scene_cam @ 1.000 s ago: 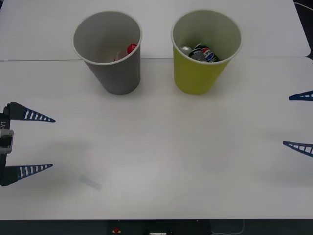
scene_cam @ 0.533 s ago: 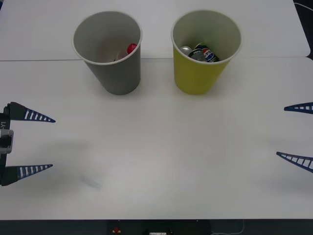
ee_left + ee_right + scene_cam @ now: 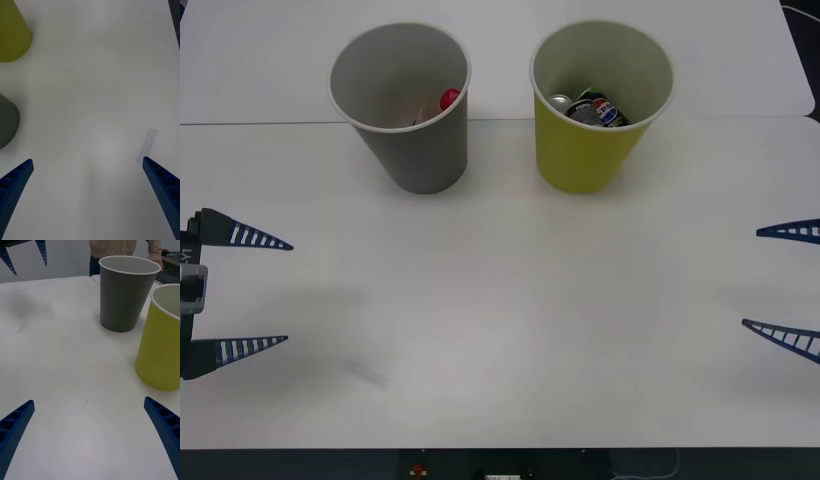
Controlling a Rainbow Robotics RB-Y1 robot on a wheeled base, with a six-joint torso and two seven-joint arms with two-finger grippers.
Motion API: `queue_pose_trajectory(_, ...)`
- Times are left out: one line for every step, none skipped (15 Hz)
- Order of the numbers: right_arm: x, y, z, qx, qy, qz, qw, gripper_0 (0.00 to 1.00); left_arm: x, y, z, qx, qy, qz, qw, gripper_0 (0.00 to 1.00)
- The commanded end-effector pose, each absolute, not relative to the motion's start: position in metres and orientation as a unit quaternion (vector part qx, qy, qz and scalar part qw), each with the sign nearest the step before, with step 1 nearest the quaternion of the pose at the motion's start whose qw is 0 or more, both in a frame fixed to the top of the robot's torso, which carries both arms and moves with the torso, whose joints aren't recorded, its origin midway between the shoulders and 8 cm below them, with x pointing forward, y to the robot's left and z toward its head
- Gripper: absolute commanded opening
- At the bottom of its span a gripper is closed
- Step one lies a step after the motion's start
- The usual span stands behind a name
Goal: Put the can into the green bin and the plastic bottle into the gray bin
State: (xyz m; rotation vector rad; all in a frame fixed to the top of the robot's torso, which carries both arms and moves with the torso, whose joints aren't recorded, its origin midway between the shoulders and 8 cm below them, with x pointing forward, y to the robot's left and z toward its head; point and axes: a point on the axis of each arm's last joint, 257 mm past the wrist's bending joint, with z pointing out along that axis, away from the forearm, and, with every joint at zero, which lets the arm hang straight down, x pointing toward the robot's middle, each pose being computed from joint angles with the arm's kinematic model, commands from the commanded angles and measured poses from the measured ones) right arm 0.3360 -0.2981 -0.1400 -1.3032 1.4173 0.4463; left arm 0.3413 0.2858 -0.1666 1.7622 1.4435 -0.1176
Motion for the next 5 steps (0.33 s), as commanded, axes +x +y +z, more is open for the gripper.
queue_pose_trajectory(0.3362, -0.3001, -0.1419, -0.552, 0.605, 0.187, 0.543, 1.00, 0.3413, 0.2858, -0.1666, 0.702, 0.575, -0.047, 0.417, 1.00)
queue_pose_trajectory(0.3353, -0.3009, -0.1427, -0.552, 0.606, 0.189, 0.541, 1.00, 0.3413, 0.2858, -0.1666, 0.702, 0.575, -0.047, 0.417, 1.00)
queue_pose_trajectory(0.3353, -0.3009, -0.1427, -0.552, 0.606, 0.189, 0.541, 1.00, 0.3413, 0.2858, -0.1666, 0.702, 0.575, -0.047, 0.417, 1.00)
queue_pose_trajectory(0.3353, -0.3009, -0.1427, -0.552, 0.606, 0.189, 0.541, 1.00, 0.3413, 0.2858, -0.1666, 0.702, 0.575, -0.047, 0.417, 1.00)
queue_pose_trajectory(0.3353, -0.3009, -0.1427, -0.552, 0.606, 0.189, 0.541, 1.00, 0.3413, 0.2858, -0.1666, 0.702, 0.575, -0.047, 0.417, 1.00)
